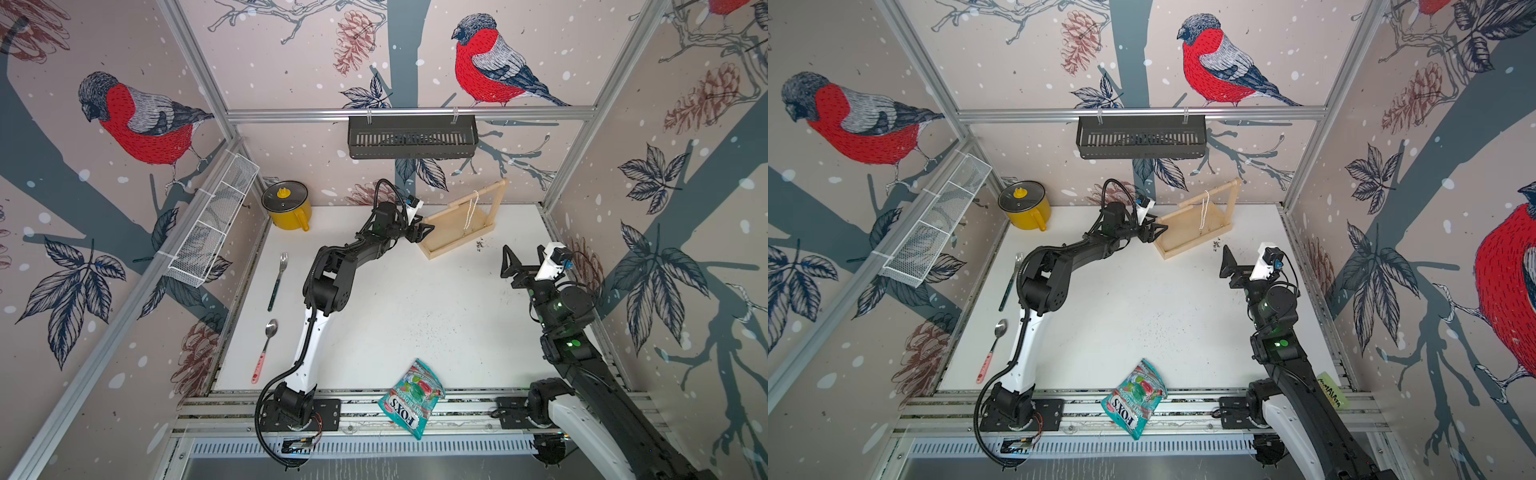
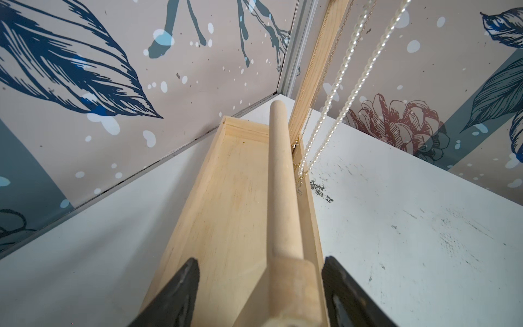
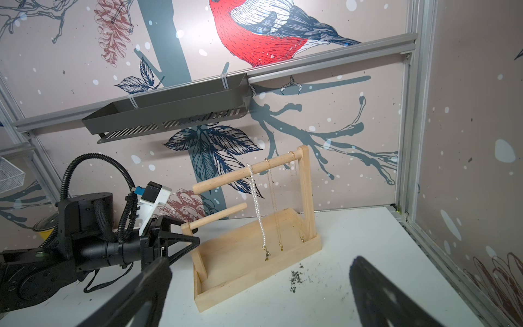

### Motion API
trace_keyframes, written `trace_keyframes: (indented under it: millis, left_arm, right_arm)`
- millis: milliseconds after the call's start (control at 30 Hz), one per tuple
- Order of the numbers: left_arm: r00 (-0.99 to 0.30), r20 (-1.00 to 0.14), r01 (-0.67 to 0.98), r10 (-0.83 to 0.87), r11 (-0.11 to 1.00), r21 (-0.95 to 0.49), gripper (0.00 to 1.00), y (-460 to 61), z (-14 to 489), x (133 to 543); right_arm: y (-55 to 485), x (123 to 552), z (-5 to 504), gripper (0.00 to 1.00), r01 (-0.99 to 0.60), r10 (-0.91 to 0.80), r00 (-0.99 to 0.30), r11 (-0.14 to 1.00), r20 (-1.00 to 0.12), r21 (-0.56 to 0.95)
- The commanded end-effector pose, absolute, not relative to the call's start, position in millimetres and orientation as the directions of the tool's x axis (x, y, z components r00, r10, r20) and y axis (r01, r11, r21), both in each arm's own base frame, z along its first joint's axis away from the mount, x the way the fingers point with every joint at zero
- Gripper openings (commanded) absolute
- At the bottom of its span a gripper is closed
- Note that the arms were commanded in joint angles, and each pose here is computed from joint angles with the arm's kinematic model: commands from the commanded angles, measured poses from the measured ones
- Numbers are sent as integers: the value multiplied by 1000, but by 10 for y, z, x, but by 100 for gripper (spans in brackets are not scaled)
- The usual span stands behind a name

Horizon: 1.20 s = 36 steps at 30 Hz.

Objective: Take the necklace off the jewelry display stand
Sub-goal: Move the stand to the center of the board.

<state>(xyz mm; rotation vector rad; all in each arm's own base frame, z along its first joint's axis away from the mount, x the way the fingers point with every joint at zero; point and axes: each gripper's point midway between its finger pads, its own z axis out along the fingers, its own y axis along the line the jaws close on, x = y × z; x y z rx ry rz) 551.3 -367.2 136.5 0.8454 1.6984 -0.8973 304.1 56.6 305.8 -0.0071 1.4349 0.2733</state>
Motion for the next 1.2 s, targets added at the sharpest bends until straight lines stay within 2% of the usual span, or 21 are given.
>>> trace_keyframes:
  millis: [0, 500, 800, 967, 1167]
  left_arm:
    - [-269, -950, 863, 162, 479, -162, 68, -3671, 1279, 5494]
    - [-253, -947, 880, 200, 454, -139, 46, -3677, 1290, 5461]
    - [-266, -943, 914, 202, 363, -180, 14, -3650, 1321, 5402]
    - [-250, -943, 918, 220, 363, -158, 7, -3566, 1311, 5346]
    - [-232, -934, 920, 271, 373, -120, 4, -3457, 1232, 5188]
  right_arm:
    - [553, 3026, 3128, 100, -189, 190, 136, 968, -972, 163]
    - [528, 2990, 3156, 100, -180, 194, 146, 970, -970, 166]
    - [501, 2970, 3154, 100, -167, 192, 149, 972, -970, 166]
    - [501, 2956, 3141, 100, -165, 191, 149, 972, -970, 166]
    - [519, 2944, 3156, 100, -170, 193, 151, 971, -970, 166]
